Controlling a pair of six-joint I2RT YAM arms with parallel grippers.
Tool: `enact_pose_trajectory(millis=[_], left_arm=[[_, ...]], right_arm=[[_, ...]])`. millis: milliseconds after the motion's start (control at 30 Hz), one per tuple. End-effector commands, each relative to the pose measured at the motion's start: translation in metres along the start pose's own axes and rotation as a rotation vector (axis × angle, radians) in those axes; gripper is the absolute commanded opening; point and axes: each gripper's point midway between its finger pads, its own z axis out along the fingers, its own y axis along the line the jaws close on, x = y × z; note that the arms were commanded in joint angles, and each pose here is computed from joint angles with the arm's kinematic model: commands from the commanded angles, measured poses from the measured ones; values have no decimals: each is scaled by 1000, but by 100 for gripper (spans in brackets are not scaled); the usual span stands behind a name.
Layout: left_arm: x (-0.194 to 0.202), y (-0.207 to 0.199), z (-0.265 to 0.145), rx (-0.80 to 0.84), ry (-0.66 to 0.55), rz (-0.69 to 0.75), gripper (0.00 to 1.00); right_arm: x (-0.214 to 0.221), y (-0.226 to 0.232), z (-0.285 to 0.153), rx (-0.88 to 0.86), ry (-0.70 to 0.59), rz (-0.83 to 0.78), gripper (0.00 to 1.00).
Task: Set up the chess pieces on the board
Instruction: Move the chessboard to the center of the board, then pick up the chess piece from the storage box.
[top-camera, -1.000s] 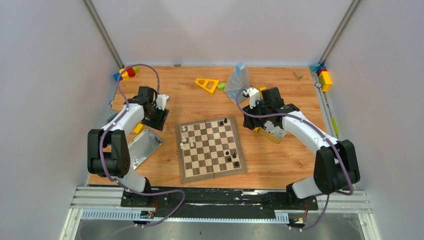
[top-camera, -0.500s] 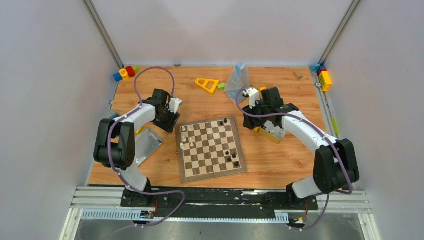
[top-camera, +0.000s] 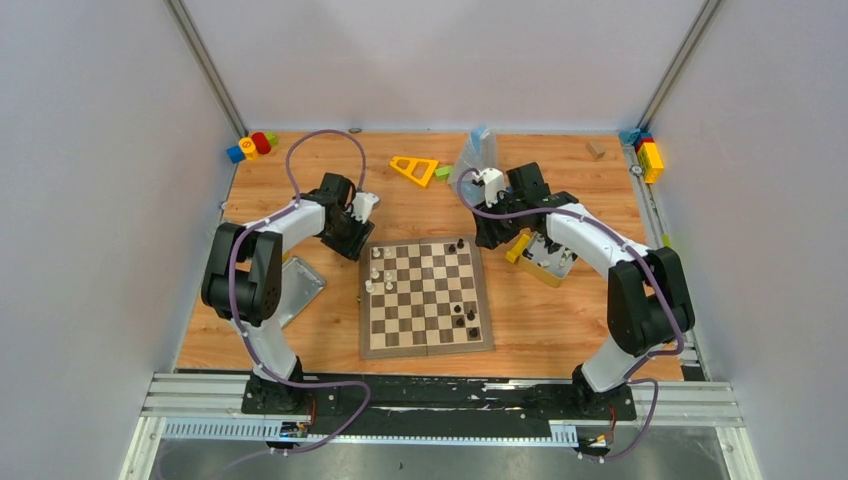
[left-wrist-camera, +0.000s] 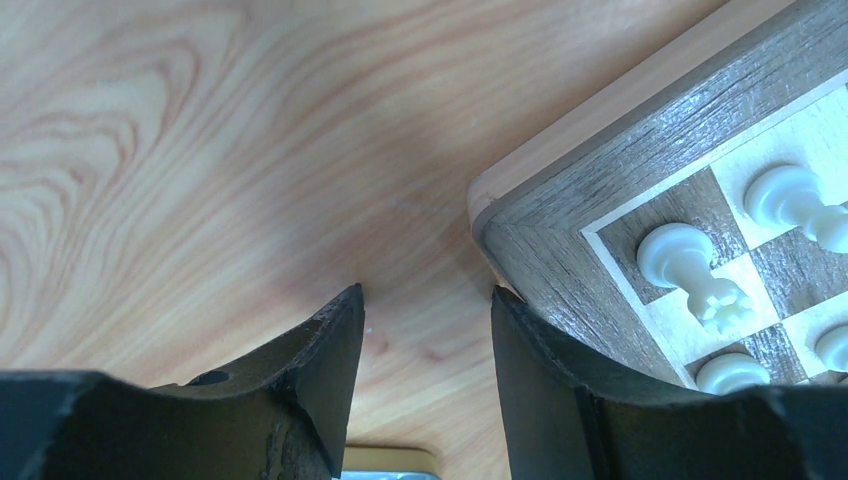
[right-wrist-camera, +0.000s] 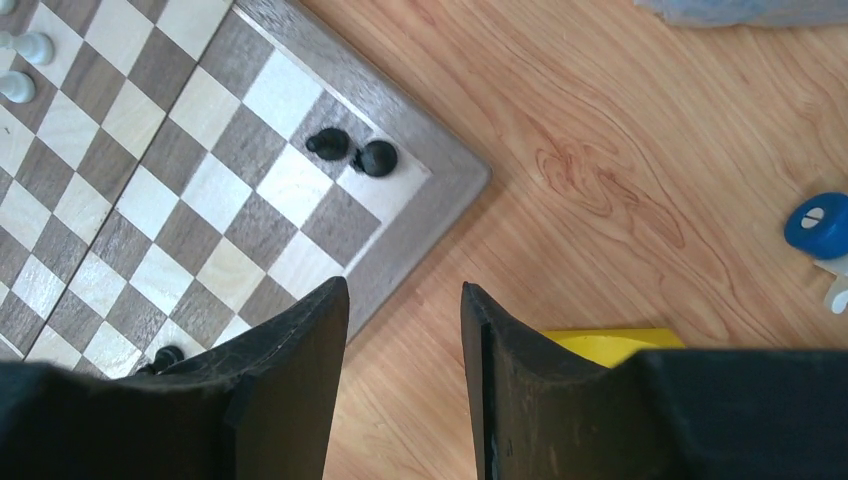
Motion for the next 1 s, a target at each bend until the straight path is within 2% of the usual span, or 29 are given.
enact_pose_trajectory(millis=[0,233,500,633,767,967], left_arm=[[-28,-20,9,88,-44,10,58],[-54,-12,5,50,-62,5,61],[-39,20,-22,-103,-64,-37,70],[-34,44,-47,-147,-102,-99,75],[-34,61,-85,-205,-184,-113,78],[-44,40,-143,-174,-335,-28,81]], right_arm=[[-25,4,2,-20,-48,-44,47],[-26,1,-1,-4,-53,-59,47],[-22,-7,-26,98,-72,-79,47],[-16,-17,-49,181,-75,-65,49],[-7,-40,-74,252,-75,15,52],[12,-82,-91,301,-51,186,51]])
